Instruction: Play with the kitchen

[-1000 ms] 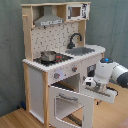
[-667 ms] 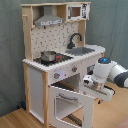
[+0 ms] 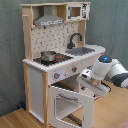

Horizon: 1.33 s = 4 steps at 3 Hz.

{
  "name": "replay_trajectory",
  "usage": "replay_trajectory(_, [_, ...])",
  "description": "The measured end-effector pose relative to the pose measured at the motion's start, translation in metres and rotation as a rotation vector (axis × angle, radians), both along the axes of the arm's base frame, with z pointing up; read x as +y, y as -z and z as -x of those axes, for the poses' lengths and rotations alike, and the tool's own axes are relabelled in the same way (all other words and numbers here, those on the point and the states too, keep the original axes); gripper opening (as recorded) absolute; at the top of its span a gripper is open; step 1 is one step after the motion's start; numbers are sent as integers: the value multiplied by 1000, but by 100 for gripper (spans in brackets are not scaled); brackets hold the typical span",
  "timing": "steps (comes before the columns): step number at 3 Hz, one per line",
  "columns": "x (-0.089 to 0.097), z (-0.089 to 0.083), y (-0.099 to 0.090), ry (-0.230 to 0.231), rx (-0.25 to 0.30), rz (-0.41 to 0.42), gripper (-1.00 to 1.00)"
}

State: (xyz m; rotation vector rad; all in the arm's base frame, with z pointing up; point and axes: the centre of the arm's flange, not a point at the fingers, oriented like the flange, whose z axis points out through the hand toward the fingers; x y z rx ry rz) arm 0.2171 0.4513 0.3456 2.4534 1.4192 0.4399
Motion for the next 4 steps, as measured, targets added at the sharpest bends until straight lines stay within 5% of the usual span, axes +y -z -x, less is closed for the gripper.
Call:
replay_trajectory(2, [7, 7, -31, 42, -134, 90, 100])
replay_trajectory(4, [11, 27, -65, 84, -185, 159, 100])
